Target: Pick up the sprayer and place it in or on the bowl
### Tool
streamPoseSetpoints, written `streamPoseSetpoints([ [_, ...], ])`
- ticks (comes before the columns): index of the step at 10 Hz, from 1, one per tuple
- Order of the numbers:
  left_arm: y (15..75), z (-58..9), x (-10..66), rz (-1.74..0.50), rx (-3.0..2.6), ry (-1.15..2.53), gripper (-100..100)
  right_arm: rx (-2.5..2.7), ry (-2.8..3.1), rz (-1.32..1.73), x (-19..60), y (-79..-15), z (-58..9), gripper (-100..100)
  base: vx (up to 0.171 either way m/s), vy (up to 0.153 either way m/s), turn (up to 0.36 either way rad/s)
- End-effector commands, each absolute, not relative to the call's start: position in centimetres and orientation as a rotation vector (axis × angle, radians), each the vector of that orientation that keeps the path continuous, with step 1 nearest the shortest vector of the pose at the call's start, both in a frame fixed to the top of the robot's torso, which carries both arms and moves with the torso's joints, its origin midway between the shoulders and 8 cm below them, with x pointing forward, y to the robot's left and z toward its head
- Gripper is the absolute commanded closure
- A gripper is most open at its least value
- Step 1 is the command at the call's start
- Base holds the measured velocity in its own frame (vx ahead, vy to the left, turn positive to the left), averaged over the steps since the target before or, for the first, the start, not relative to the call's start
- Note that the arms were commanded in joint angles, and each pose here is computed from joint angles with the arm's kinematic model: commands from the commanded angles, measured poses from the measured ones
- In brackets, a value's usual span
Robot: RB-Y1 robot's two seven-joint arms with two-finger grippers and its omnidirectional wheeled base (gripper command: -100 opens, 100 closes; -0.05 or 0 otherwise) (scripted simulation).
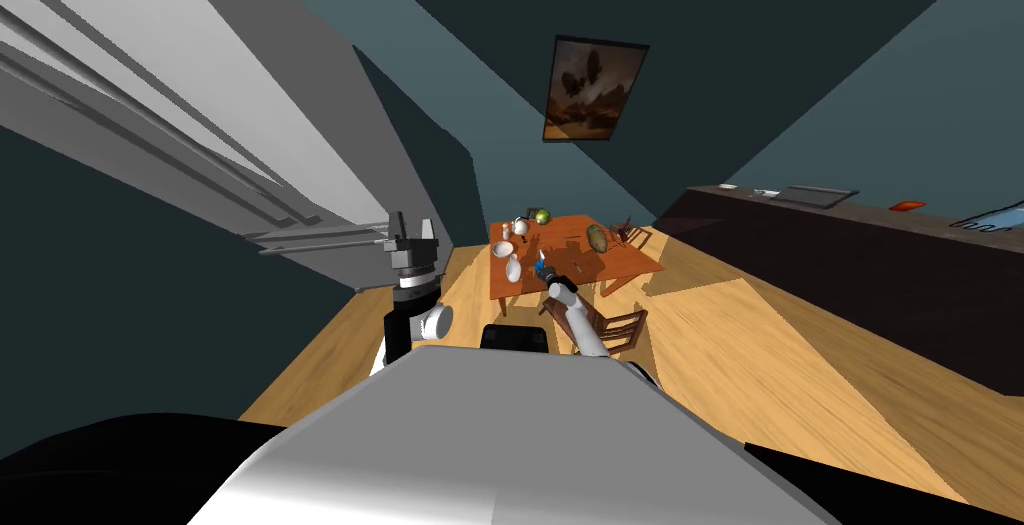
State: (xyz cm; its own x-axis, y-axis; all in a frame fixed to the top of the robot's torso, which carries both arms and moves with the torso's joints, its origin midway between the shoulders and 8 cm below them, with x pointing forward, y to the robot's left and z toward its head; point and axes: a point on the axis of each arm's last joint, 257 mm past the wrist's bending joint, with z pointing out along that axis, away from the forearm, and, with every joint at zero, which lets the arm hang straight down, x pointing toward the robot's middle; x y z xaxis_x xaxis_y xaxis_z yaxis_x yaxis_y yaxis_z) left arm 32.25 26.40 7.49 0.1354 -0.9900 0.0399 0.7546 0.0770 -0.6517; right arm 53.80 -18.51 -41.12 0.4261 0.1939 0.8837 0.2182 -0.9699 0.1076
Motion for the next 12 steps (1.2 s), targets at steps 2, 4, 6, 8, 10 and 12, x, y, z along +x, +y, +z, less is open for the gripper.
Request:
streamPoseSetpoints([
  [2,26.4,7.5,32.2,-1.384,-0.611,0.478,0,-2.664,-0.357,-1.696,55.4,-22.6,-40.0,100,-0.136,0.054,0.163],
  [4,26.4,7.5,32.2,-1.384,-0.611,0.477,0,-2.677,-0.287,-1.802,57.2,-26.8,-37.7,100,-0.192,0.047,0.249],
  [6,26.4,7.5,32.2,-1.384,-0.611,0.478,0,-2.677,-0.257,-1.842,57.8,-28.1,-36.8,100,-0.167,0.027,0.086],
  [8,26.4,7.5,32.2,-1.383,-0.611,0.478,0,-2.672,-0.186,-1.923,58.9,-30.8,-34.9,100,-0.096,0.009,0.106],
  [10,26.4,7.5,32.2,-1.383,-0.611,0.478,0,-2.667,-0.148,-1.964,59.5,-32.2,-34.0,100,-0.123,0.013,0.142],
  [12,26.4,7.5,32.2,-1.383,-0.611,0.478,0,-2.661,-0.108,-2.004,59.9,-33.5,-33.0,100,-0.127,0.014,0.111],
])
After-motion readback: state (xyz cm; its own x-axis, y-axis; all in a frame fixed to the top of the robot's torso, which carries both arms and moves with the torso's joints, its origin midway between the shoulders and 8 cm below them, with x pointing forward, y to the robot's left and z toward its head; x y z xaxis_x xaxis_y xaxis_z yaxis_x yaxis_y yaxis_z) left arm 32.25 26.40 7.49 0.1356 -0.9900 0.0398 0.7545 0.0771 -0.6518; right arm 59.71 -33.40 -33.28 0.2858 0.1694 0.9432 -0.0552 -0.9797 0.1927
